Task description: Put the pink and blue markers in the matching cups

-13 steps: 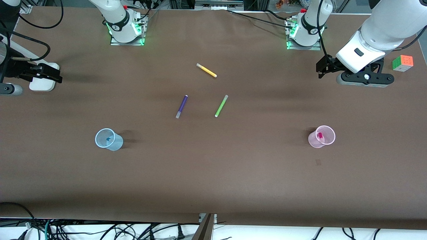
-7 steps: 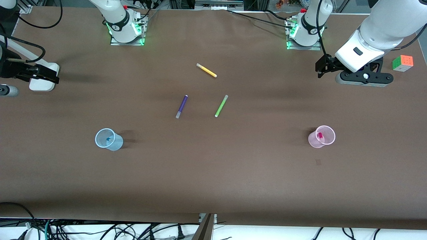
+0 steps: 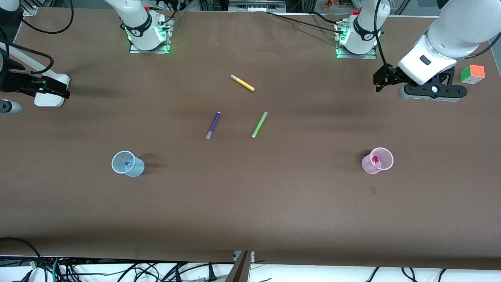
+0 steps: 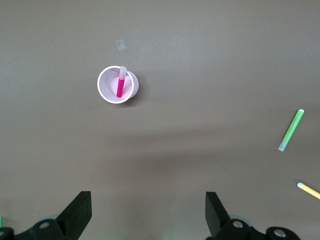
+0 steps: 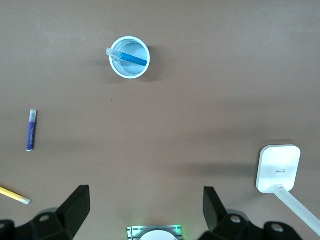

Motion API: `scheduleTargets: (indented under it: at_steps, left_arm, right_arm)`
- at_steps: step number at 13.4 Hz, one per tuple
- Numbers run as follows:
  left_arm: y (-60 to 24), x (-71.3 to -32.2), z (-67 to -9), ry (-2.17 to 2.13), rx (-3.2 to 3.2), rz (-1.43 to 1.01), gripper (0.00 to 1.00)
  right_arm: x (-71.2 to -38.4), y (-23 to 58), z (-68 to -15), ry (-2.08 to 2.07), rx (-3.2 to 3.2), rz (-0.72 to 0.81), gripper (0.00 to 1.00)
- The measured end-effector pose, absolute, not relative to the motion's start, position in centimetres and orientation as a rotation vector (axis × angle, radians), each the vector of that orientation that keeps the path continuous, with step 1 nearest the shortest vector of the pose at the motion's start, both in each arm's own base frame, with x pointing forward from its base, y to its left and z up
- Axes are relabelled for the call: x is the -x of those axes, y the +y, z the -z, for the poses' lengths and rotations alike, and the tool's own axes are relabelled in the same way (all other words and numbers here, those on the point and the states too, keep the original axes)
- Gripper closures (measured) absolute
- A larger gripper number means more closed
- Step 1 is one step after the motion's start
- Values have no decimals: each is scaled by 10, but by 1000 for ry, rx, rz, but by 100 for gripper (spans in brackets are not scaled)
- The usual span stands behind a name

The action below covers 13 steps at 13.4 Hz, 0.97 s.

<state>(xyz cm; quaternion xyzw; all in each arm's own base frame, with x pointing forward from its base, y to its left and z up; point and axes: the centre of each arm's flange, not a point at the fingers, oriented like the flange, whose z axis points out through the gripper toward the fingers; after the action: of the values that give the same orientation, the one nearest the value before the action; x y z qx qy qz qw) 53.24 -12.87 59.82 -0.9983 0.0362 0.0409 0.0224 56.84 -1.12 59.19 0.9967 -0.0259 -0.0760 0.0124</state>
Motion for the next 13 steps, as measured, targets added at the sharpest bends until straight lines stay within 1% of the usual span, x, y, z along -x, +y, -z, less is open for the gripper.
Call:
scheduleTargets:
  at_steps: [7,13]
  left_arm:
    - [-128,-532,-599,111,3093,-125,0]
    - [-128,-533,-599,111,3093,-125,0]
  right_arm:
    - [-569,-11,-591,-81,-3107,236,0]
    - [-581,-11,-590,-79,-3107,216,0]
